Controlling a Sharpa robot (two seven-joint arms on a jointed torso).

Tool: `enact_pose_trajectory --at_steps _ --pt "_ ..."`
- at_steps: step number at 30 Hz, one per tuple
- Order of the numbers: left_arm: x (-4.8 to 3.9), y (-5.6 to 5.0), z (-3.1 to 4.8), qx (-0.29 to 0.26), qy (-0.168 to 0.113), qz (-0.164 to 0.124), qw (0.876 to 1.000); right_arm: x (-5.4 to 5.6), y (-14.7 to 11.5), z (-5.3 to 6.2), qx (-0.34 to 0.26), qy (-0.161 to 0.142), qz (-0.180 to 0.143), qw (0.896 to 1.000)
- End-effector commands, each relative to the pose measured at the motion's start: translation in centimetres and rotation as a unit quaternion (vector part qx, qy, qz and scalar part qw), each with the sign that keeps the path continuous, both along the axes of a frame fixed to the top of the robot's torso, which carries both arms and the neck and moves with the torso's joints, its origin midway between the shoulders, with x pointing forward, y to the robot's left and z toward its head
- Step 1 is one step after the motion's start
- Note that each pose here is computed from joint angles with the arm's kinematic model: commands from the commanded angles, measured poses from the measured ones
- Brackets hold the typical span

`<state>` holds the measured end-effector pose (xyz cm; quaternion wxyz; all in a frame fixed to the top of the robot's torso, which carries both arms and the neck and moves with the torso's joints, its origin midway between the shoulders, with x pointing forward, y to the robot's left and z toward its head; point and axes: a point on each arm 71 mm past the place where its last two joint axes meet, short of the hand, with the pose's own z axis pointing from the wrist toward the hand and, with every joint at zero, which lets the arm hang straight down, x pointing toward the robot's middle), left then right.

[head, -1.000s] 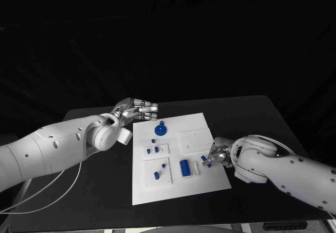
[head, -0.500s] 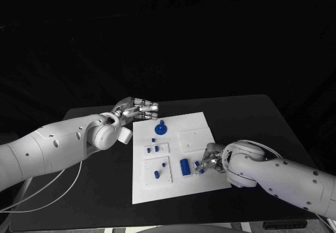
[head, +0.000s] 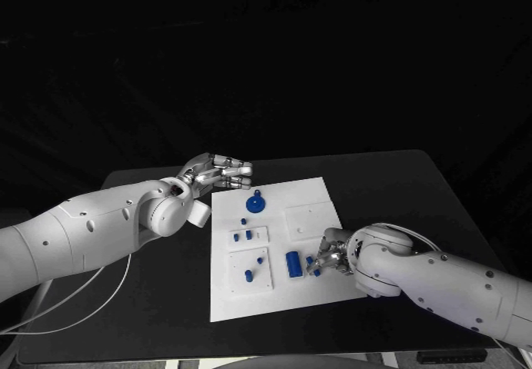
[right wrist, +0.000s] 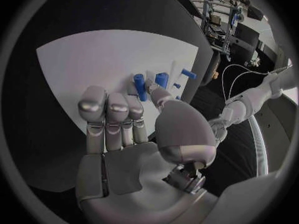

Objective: Assemble the parts on the task board

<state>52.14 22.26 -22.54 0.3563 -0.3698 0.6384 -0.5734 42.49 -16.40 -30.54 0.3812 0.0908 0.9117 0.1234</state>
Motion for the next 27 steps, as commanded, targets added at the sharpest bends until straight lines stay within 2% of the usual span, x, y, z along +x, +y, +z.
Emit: enact_pose_trajectory --at_steps 1,27 --pt "-0.08 -0.28 0.09 -0.005 -0.003 -0.009 1.0 -0.17 0.25 -0.37 -0.001 0.004 0.009 1.0" --pt "-0.16 -0.48 0.05 -0.008 0.002 -0.021 1.0 -0.21 0.88 -1.11 -0.001 0.005 0.014 1.0"
